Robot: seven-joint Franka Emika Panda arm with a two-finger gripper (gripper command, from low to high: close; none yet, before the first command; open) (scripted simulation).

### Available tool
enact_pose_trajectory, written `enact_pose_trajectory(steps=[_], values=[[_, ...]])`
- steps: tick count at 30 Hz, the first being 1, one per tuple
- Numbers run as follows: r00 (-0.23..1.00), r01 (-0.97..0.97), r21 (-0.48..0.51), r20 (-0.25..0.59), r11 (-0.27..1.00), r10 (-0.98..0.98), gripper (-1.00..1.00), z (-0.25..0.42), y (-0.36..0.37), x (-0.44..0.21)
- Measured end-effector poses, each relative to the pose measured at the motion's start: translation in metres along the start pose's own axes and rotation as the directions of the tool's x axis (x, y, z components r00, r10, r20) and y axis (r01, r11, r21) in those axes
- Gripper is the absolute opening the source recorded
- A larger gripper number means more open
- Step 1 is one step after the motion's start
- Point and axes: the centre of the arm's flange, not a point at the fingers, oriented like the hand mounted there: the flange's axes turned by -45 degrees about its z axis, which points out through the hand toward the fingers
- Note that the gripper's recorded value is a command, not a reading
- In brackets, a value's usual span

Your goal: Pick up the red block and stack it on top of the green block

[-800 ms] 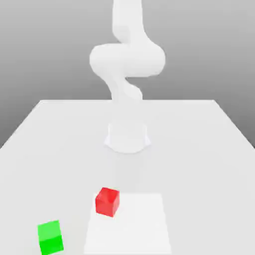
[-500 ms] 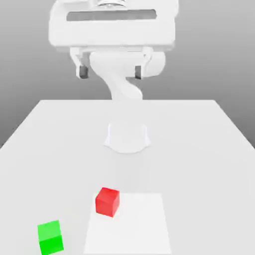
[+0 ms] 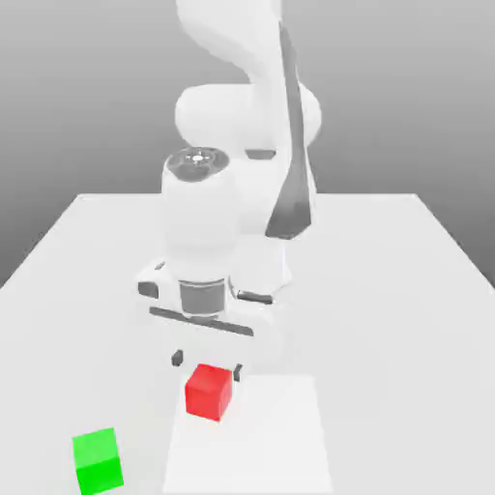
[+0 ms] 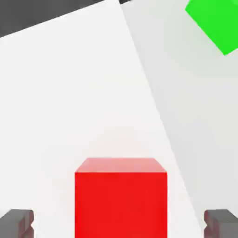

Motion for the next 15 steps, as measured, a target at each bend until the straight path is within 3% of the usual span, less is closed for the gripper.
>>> enact_pose_trajectory(steps=[1,2,9,15], values=[[1.000,0.000,0.000,0.000,1.000,0.000,0.00,0.009,0.000,-0.001],[1.000,0.000,0.000,0.000,1.000,0.000,-1.00,0.014,0.000,-0.001],[1.000,0.000,0.000,0.000,1.000,0.000,-1.00,0.013,0.000,-0.001],[1.000,0.000,0.000,0.000,1.000,0.000,-1.00,-0.037,0.000,0.000]])
